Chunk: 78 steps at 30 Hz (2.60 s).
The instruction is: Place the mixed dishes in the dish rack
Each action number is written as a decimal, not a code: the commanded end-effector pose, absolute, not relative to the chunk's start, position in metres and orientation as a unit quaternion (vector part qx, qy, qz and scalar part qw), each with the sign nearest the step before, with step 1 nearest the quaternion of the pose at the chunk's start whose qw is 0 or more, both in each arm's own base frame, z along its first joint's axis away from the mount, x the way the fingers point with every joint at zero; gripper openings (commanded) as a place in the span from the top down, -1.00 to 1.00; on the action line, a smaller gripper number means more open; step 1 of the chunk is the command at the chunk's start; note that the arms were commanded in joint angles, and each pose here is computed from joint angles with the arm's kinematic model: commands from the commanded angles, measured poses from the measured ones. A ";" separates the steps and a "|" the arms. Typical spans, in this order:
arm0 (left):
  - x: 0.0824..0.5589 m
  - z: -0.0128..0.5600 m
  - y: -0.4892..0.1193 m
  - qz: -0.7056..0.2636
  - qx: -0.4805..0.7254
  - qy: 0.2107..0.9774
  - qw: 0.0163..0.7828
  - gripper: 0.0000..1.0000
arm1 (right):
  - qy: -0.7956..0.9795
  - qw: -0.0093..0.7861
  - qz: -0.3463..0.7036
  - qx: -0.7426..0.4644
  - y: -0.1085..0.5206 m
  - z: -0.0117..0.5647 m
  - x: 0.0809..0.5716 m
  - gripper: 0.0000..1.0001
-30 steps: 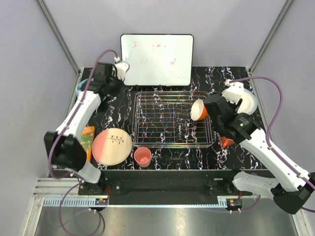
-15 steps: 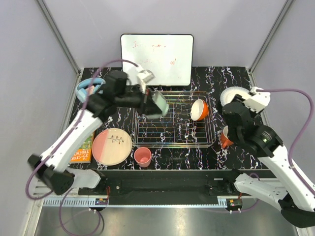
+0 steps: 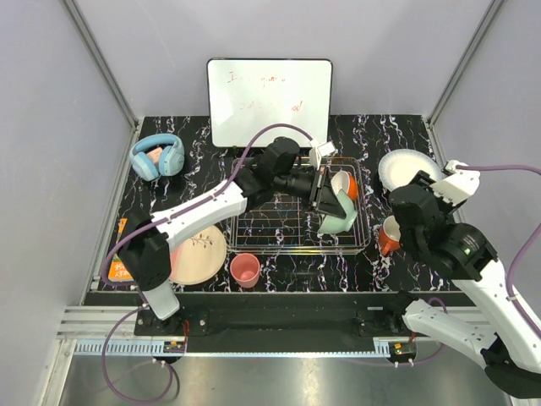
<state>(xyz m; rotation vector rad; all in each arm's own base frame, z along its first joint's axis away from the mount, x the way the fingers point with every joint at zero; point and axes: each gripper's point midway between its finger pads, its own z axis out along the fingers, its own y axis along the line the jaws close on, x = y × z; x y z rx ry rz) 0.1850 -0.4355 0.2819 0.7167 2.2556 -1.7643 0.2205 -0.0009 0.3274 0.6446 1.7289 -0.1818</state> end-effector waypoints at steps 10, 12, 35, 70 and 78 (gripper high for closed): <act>0.212 0.347 -0.484 -0.772 0.142 0.612 0.096 1.00 | 0.751 0.591 -0.087 0.282 -0.001 0.324 0.219 -0.27; 0.213 0.338 -0.484 -0.777 0.126 0.610 0.091 1.00 | 0.753 0.589 -0.085 0.280 0.000 0.324 0.219 -0.28; 0.212 0.201 -0.484 -0.655 0.102 0.746 0.070 1.00 | 0.760 0.582 -0.078 0.278 -0.006 0.312 0.208 -0.32; 0.189 0.255 -0.490 -0.555 0.308 0.750 0.188 -0.98 | 0.755 0.557 -0.130 0.320 -0.008 0.296 0.219 -0.49; 0.193 0.288 -0.461 -0.505 0.392 0.723 0.260 -0.98 | 0.757 0.498 -0.177 0.384 -0.043 0.275 0.223 -0.54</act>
